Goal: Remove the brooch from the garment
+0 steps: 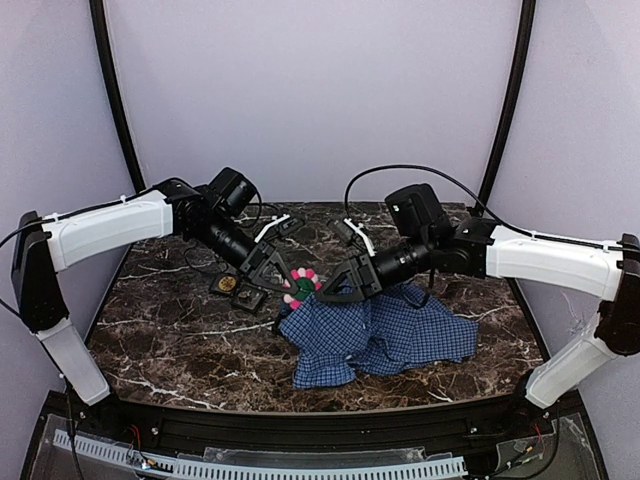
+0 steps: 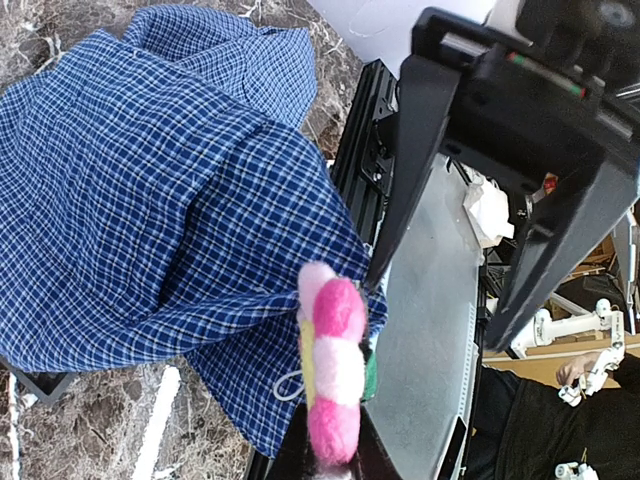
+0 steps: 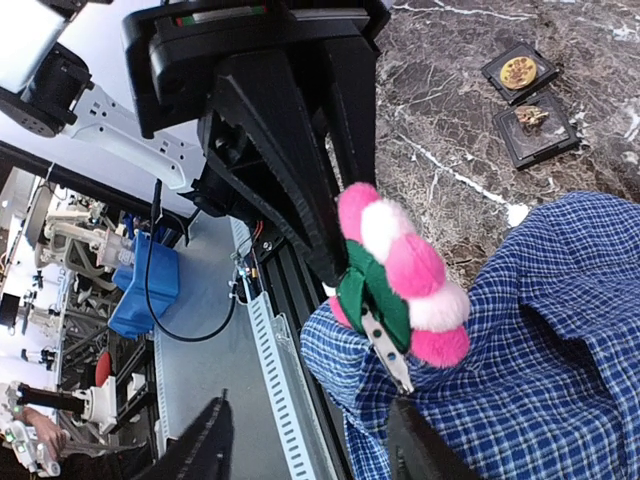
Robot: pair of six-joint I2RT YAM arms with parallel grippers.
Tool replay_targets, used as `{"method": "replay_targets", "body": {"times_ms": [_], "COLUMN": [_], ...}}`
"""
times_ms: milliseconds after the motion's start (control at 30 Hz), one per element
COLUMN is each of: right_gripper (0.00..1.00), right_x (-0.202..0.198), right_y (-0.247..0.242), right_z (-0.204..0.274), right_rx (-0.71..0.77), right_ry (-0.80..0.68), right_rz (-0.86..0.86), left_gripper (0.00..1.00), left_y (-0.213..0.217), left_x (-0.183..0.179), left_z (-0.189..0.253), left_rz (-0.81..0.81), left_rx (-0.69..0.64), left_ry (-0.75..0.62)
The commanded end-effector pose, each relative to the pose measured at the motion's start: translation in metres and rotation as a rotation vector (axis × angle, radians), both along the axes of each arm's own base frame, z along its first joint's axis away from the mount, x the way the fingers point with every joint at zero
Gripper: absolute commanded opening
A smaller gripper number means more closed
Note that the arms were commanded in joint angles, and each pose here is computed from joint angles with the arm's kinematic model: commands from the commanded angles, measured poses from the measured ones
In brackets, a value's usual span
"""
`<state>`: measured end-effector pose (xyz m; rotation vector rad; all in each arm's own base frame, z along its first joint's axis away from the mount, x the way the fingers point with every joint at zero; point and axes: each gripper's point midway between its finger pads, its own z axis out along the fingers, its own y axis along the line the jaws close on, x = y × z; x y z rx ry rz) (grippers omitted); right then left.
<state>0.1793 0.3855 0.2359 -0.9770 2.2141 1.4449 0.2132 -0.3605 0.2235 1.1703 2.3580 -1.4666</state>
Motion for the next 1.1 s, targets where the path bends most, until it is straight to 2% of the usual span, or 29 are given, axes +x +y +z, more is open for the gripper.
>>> {"method": "replay_targets", "body": {"times_ms": [0, 233, 467, 733, 933, 1000, 1067], "right_gripper": [0.61, 0.74, 0.76, 0.55, 0.5, 0.42, 0.29], "right_x": [0.012, 0.028, 0.039, 0.032, 0.024, 0.025, 0.024], "right_y": [-0.006, 0.007, 0.016, 0.03, 0.036, 0.038, 0.039], "right_z": [0.017, 0.019, 0.022, 0.025, 0.017, 0.014, 0.015], "right_rx": [0.002, 0.019, 0.032, 0.076, 0.076, 0.076, 0.082], "right_ry": [-0.08, -0.117, -0.14, -0.091, -0.054, -0.048, -0.047], "right_rz": [-0.046, -0.028, 0.012, 0.099, 0.14, 0.142, 0.143], "left_gripper": [0.01, 0.01, 0.01, 0.01, 0.01, 0.01, 0.01], "left_y": [0.004, 0.008, 0.011, 0.007, 0.004, 0.004, 0.004], "left_x": [-0.006, -0.011, -0.017, -0.014, -0.012, -0.012, -0.012], "left_z": [0.03, 0.031, 0.028, 0.028, 0.028, 0.028, 0.028], "left_rz": [-0.033, -0.088, -0.116, -0.123, -0.124, -0.123, -0.123], "left_rx": [-0.059, -0.038, -0.017, -0.021, -0.028, -0.029, -0.027], "left_ry": [-0.06, -0.077, -0.069, -0.075, -0.073, -0.072, -0.071]}}
